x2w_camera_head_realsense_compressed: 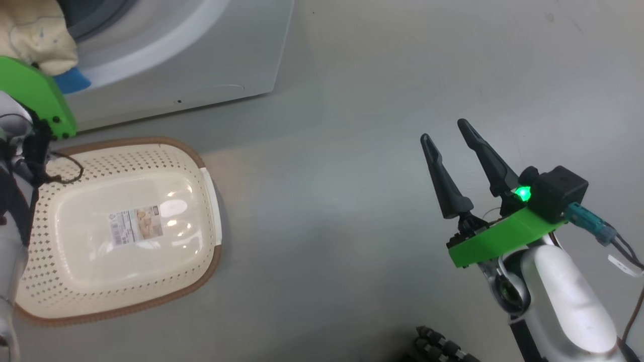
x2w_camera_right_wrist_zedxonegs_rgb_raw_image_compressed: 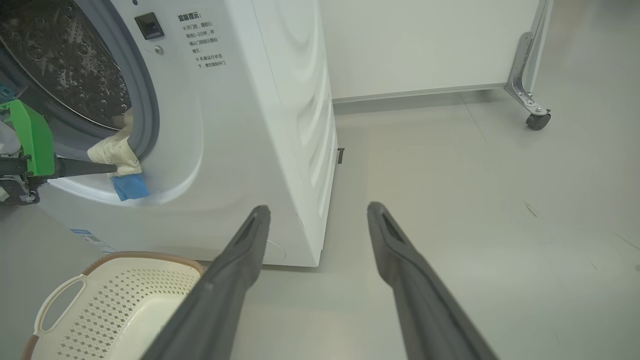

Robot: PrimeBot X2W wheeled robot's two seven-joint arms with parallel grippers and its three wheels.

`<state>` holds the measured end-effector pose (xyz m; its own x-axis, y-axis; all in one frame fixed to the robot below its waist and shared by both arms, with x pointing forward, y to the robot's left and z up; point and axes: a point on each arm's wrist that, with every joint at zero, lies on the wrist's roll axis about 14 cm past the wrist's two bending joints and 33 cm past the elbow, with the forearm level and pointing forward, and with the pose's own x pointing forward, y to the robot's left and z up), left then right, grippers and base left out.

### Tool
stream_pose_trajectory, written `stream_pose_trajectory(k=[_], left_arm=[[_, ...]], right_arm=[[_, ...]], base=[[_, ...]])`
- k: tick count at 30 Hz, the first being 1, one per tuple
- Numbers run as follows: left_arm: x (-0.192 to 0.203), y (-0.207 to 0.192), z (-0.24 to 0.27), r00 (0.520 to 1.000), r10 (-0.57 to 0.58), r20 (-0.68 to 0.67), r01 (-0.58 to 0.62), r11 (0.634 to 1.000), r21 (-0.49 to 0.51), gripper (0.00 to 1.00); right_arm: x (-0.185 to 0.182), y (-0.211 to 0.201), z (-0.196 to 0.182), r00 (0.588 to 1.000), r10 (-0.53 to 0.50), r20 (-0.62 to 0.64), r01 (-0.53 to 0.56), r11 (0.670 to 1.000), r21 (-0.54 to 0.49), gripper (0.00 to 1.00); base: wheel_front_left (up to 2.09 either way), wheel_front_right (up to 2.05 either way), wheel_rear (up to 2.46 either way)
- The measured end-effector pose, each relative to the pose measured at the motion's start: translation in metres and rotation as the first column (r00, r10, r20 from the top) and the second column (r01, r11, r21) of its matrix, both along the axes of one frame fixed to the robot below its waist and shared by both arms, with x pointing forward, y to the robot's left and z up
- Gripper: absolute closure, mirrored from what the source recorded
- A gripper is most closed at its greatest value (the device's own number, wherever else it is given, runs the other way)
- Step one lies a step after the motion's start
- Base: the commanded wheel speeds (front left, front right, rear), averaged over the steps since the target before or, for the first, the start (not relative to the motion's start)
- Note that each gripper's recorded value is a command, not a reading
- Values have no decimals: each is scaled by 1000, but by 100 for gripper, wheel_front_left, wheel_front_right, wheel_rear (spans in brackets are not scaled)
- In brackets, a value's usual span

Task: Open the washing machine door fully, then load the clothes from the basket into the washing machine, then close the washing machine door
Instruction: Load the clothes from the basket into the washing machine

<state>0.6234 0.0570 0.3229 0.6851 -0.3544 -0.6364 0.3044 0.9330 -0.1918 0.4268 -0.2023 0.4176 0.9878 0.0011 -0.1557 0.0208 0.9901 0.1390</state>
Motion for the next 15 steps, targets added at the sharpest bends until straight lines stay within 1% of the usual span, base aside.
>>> stream_pose_trajectory(k=[6,13,15], left_arm=[[6,1,24,999,-32,37,32,999,2,100],[35,13,74,978,4,208,-1,1000,-17,100],[42,15,82,971,13,239,-9,1000,-18,100]], right_arm=[[4,6,1,1000,16,9,-16,1000,11,0],[5,8,-3,1000,23,0,-23,1000,6,0],[4,7,-4,1000,23,-5,-23,1000,3,0]], base=[[0,0,0],[0,0,0],[0,0,0]])
